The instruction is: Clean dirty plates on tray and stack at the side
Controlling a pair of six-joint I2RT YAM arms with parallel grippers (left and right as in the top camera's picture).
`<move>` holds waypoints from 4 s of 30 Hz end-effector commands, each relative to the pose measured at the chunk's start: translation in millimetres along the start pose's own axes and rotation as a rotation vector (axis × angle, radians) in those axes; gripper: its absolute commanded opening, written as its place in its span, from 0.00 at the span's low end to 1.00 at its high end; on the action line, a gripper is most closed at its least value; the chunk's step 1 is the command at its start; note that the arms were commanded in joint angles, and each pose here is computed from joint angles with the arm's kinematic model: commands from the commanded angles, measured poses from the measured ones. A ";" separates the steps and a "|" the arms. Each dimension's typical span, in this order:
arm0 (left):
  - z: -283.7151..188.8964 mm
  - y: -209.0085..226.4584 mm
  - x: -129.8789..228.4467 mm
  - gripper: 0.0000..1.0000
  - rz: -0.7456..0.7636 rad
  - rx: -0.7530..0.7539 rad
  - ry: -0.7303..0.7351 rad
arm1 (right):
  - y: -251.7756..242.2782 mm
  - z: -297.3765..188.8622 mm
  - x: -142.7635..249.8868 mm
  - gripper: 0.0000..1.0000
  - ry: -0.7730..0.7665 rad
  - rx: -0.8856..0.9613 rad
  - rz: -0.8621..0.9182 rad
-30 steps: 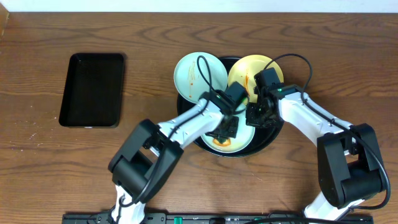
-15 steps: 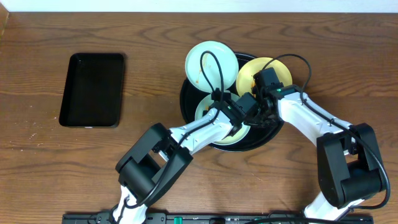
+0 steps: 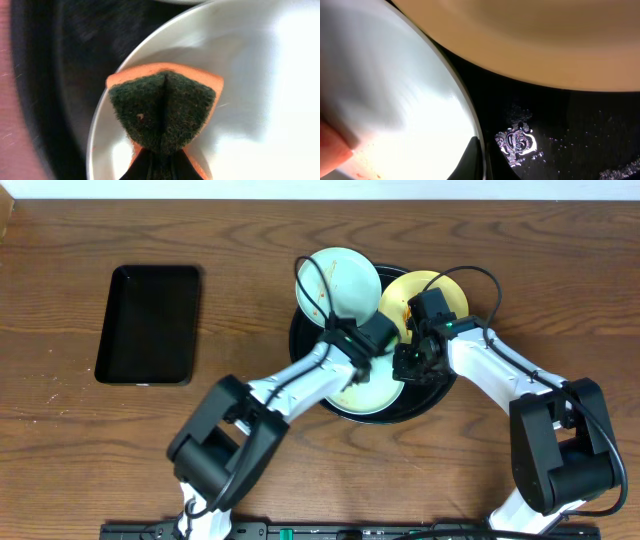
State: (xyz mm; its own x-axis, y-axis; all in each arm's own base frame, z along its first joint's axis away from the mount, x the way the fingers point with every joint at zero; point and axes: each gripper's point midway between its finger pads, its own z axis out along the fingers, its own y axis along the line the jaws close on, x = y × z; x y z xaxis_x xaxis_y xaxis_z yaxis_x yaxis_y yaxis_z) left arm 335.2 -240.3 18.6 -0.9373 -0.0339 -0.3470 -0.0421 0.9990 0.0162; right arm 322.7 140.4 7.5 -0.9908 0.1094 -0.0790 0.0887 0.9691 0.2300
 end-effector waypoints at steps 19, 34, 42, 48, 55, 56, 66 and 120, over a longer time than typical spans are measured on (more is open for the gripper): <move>6.7 2.8 20.0 0.07 0.194 0.171 0.201 | -11.2 -0.2 -3.5 0.01 -0.006 0.042 0.013; 2.4 -22.4 14.7 0.07 0.182 0.297 0.187 | -12.0 -0.3 -2.0 0.01 0.000 0.045 0.007; -19.2 -51.1 44.3 0.07 0.292 0.533 0.321 | -12.0 -0.3 -2.0 0.01 0.000 0.045 0.007; 7.0 -6.3 11.7 0.07 0.203 0.207 0.164 | -12.0 -0.3 -1.8 0.01 0.001 0.045 0.007; -0.4 32.8 -30.8 0.07 0.120 -0.039 -0.018 | -7.2 -0.2 1.4 0.01 0.018 0.016 0.008; -9.6 32.6 -33.7 0.07 0.119 -0.033 -0.020 | -6.7 -0.2 1.8 0.01 0.020 0.013 0.007; -145.8 56.1 -75.9 0.07 0.031 0.084 -0.216 | 9.2 -16.0 1.4 0.01 0.004 -0.068 -0.049; -157.4 130.6 -93.0 0.07 -0.137 0.019 -0.214 | 30.9 -235.2 -22.0 0.01 -1.008 0.797 -0.307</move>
State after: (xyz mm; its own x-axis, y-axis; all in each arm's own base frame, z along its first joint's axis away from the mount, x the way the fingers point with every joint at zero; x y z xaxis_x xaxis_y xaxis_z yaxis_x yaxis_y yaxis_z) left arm 362.0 -113.8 200.1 -0.8316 -0.1554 -0.5332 -0.1450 0.9875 -0.0616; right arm 323.8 118.3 234.4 -0.5286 -0.3492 -0.7737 0.2105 0.8291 -0.5180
